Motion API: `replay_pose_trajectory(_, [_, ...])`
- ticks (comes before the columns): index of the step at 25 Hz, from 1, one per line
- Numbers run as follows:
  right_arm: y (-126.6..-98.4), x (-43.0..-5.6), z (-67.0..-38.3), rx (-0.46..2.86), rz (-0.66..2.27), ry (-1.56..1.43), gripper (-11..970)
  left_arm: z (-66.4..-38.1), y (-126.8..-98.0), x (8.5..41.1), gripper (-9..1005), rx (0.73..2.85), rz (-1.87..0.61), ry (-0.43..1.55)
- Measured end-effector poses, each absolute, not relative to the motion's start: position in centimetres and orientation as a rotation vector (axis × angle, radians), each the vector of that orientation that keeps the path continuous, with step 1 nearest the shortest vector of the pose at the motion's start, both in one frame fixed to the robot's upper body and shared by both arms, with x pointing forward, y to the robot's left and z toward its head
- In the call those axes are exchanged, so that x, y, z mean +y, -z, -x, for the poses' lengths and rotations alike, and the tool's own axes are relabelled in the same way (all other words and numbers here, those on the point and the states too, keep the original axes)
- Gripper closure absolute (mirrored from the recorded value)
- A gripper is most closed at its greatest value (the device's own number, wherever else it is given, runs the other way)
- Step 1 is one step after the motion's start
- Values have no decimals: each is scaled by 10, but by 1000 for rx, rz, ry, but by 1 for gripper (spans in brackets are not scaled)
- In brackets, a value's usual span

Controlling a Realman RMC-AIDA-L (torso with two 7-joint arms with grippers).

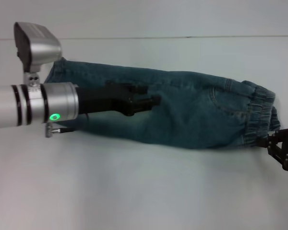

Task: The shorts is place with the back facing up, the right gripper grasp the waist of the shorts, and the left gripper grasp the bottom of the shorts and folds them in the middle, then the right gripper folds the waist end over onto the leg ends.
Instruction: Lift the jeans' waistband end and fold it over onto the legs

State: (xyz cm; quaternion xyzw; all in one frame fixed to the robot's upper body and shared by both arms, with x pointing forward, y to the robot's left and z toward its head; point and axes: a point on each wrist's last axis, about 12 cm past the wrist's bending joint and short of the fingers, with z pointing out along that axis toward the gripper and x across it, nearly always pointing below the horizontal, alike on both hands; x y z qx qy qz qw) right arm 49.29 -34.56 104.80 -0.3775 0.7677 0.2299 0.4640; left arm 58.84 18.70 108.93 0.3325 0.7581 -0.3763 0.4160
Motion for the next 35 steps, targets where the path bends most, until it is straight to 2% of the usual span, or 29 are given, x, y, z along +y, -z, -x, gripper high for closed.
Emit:
replay_pose_trajectory(4, [-1057,-350,-491,1861,919,-575,915,-592,-1080,176,449,1914,-842,905])
replay_pose_trajectory(9, [-1068,-358,-489,1854,902,-578,914,-597,-1070,162,690,1895,-824,837])
replay_pose_trajectory(15, [-1083,-363,-487,1826,882,-599,914,-601,-1062,156,917,1903,-772,762])
replay_pose_trajectory(21, [-1104,-368,-490,1771,831,-613,913,-600,-1057,145,999,1922,-775,732])
replay_pose_trajectory(35, [-1142,-357,-519,1635,746,-666,911,-584,-1048,121,995,1943,-796,842])
